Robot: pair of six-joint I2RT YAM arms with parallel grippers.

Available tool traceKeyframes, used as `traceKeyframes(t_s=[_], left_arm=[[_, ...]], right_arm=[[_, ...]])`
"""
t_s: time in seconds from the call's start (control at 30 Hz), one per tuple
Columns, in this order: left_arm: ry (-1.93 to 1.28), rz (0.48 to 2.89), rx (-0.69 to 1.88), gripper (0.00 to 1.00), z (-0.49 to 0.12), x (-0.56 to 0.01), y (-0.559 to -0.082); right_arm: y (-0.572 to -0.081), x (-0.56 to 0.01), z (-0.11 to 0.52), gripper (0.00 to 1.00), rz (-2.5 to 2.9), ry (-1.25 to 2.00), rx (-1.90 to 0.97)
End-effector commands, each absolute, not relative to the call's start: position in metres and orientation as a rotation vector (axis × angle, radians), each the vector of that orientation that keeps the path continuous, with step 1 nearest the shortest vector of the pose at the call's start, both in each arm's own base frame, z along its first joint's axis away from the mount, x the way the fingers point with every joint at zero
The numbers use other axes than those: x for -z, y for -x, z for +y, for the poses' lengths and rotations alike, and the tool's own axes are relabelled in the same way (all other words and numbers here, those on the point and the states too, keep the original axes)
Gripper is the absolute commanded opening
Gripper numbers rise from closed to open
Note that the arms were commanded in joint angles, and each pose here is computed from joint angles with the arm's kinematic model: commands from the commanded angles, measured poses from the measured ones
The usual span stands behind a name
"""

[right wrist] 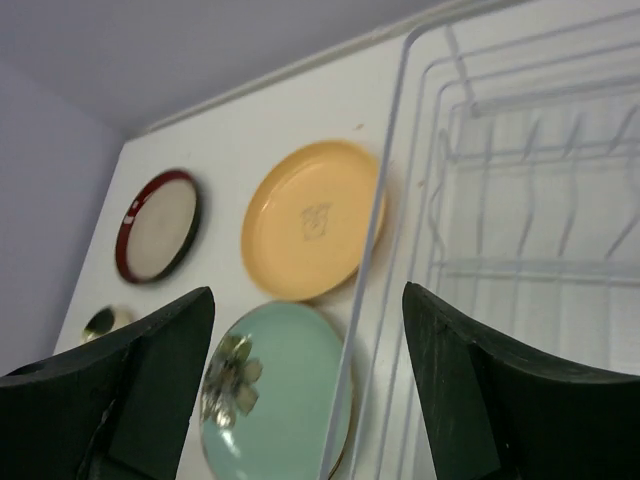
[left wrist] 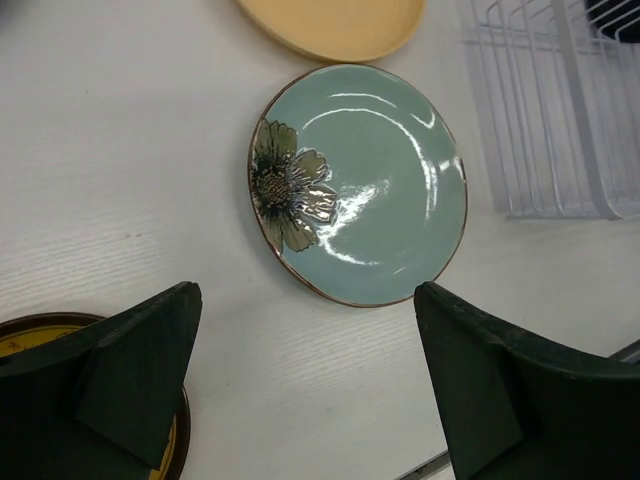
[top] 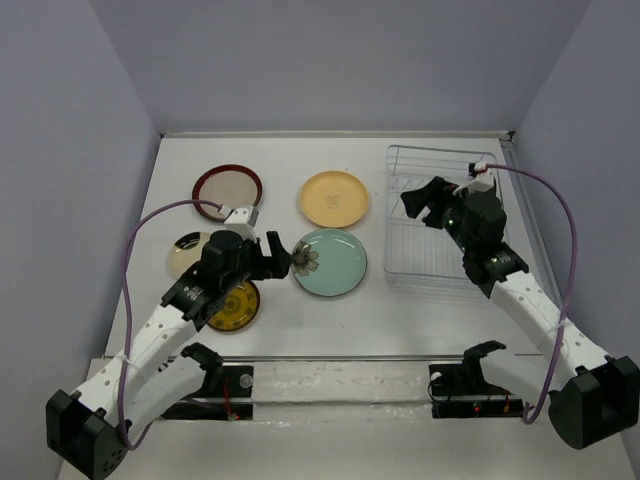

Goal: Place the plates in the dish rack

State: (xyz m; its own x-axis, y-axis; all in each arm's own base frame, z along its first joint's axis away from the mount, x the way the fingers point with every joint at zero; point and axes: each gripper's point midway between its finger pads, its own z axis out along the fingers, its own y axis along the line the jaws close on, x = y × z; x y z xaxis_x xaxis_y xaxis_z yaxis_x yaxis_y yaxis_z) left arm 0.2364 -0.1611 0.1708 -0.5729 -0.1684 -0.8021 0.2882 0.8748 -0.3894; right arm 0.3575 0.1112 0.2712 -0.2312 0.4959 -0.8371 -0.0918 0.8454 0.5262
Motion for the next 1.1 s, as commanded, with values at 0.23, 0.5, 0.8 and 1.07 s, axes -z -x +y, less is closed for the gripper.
traceKeyframes(t_s=[0.23,0.5,0.8,1.07], left_arm=[[0.144,2.168,0.756,0.95,-0.19,-0.124,-0.259],[0.17,2.209,0.742,0.95,-0.205,-0.093,-0.286],[0.208,2.303,0.739,0.91,-0.213,-0.048,-0.296],[0.263,2.313,0.822,0.67,-0.219,-0.022,-0.3]], right_arm=[[-0.278,-0.257,0.203,0.78,1.749,-0.01,-0.99],[-0.251,-0.258,0.204,0.76,1.719,0.084,-1.051],[-0.241,-0.252,0.205,0.75,1.72,0.13,-1.063],[-0.239,-0.24,0.209,0.74,1.73,0.133,-1.091]])
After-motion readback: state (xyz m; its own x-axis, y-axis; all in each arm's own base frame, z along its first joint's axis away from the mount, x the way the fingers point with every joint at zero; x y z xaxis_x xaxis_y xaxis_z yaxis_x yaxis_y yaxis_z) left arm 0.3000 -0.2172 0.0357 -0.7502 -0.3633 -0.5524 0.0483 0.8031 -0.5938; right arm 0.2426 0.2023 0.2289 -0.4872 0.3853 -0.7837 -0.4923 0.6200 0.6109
